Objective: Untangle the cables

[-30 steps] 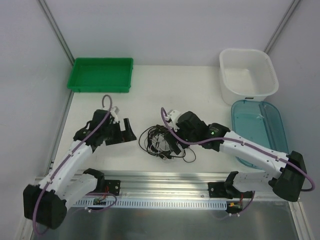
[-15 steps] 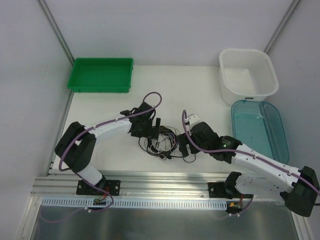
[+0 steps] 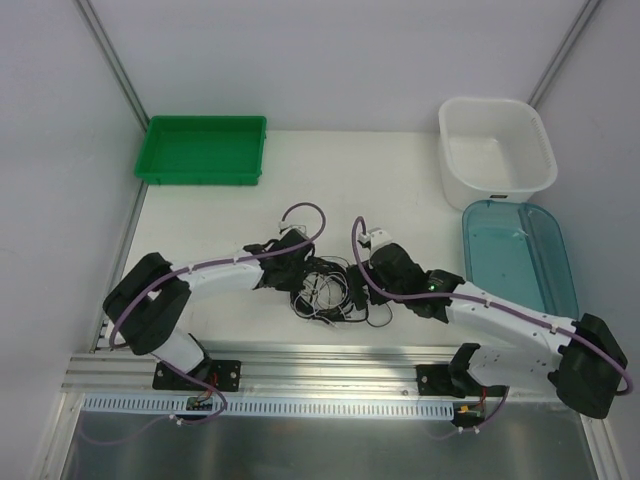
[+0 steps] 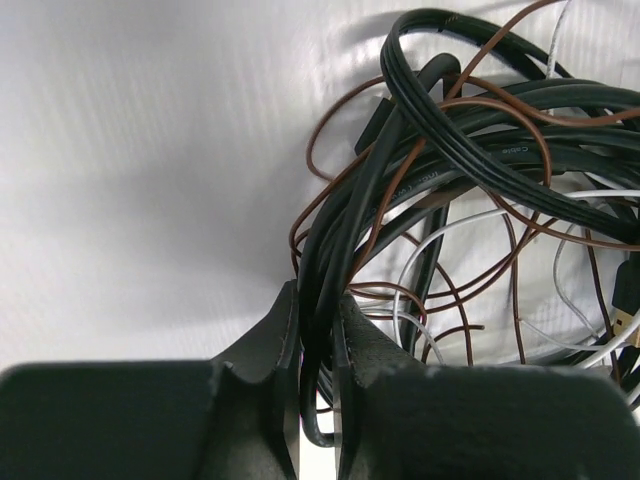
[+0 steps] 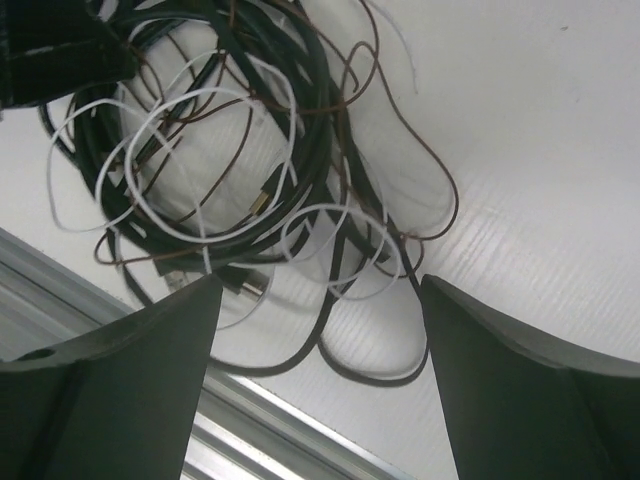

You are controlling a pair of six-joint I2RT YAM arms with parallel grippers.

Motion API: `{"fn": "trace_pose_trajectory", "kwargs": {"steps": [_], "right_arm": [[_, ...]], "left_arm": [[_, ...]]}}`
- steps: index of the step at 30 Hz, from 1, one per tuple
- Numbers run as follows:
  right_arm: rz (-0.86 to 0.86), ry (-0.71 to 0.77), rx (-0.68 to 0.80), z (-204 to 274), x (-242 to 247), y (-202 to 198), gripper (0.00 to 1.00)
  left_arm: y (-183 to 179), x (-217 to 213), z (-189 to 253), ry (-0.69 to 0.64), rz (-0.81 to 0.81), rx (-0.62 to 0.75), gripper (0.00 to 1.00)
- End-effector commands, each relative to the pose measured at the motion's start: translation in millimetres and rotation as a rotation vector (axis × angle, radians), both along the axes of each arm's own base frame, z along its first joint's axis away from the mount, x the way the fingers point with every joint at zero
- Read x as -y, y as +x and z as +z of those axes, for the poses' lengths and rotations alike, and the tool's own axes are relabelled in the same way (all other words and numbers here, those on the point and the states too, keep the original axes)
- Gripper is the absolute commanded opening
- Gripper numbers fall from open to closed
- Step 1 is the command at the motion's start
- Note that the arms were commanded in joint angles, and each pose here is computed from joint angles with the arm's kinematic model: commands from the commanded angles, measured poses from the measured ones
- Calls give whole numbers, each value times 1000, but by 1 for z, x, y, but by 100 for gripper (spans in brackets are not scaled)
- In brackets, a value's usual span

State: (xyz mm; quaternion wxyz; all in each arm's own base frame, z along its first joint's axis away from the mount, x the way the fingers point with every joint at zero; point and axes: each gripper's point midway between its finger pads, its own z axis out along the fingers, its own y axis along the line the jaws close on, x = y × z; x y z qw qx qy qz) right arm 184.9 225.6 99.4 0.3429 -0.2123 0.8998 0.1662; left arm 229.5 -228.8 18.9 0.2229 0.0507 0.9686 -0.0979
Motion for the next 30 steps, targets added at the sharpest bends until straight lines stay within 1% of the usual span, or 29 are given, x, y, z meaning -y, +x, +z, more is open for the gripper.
{"fn": "trace_pose_trajectory", "kwargs": {"steps": [1,4,5,7,8,11,14,18,19,21,23,26,30], "right_arm": [[-21,50,-7,2,-18,10,84],[-13,65,-32,-3,-28,10,78],[-18,64,-46,-7,-29,10,73],[-13,68,-53,-9,-33,10,68],[-7,72,-61,-10,-36,10,63],[13,67,-81,-14,-43,6,57],[28,70,-66,-9,-50,2,56],[60,30,8,15,-56,-5,56],[60,50,42,31,-60,-3,56],[68,51,79,41,-65,-4,57],[79,82,86,51,-74,-3,57],[83,136,71,53,-92,-3,56],[12,217,23,46,-111,2,53]], "left_arm": [[-16,-22,3,28,65,42,0],[-25,-32,6,-9,131,63,0],[-26,-36,7,-11,148,75,0],[-31,-43,7,-29,177,84,0],[-32,-44,8,-36,184,91,0],[-35,-49,6,-47,208,97,0],[-35,-54,5,-51,237,110,0],[-35,-54,5,-74,272,112,0],[-35,-52,6,-84,283,110,0],[-35,-50,6,-95,289,107,0],[-35,-49,7,-102,295,103,0],[-36,-46,7,-114,305,97,0],[-36,-43,9,-128,319,97,0]]}}
